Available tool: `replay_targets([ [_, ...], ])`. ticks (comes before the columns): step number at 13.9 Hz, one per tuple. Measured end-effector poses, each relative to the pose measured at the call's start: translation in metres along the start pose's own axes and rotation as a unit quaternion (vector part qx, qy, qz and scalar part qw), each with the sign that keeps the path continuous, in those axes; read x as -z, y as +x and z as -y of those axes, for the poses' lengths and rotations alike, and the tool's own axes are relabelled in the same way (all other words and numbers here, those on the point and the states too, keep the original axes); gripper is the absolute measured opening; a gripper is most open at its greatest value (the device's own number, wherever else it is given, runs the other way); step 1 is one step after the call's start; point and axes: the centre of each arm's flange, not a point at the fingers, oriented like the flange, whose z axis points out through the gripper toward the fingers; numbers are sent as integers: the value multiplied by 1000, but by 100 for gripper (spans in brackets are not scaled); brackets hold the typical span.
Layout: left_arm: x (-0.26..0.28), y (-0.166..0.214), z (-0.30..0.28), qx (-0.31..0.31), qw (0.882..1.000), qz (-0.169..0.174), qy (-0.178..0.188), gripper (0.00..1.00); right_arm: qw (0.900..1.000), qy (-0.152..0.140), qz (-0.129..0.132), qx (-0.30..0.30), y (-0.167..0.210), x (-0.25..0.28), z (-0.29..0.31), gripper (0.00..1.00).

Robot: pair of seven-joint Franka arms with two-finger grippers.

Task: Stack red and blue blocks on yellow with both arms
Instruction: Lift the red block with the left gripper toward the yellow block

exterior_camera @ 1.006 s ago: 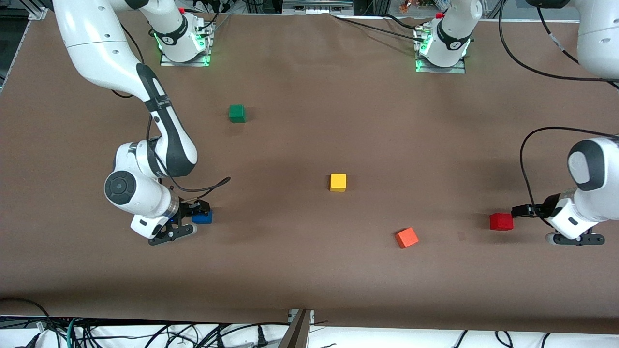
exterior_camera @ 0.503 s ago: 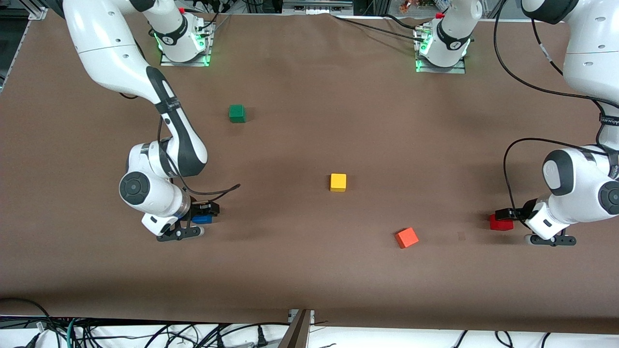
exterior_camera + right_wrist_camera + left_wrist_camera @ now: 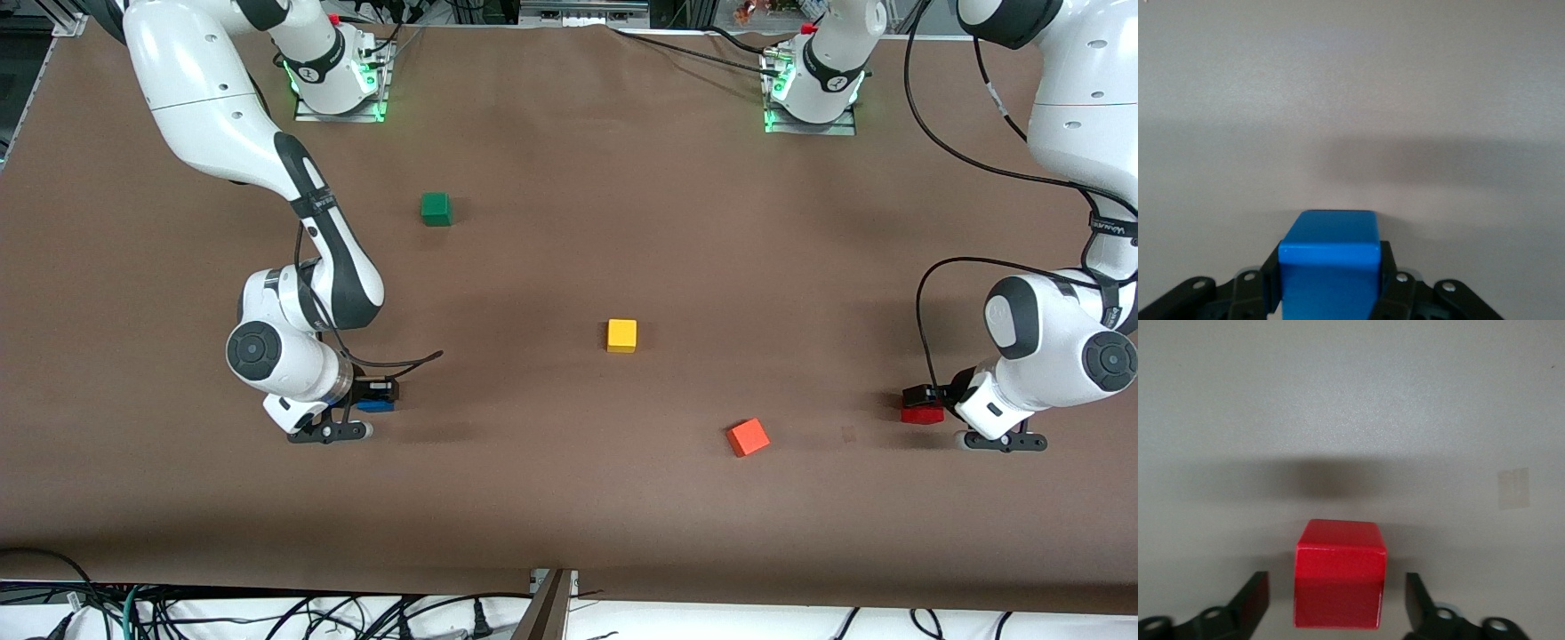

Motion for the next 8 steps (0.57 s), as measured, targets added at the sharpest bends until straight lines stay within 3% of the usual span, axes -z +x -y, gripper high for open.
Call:
replay_targets([
  [3, -1, 0, 0, -1, 1000, -1, 0, 56, 1000, 0, 10, -3, 5, 10, -2, 56],
  [8, 26, 13, -39, -26, 999, -17, -15, 56, 1000, 3, 29, -1, 19, 67, 6, 56],
])
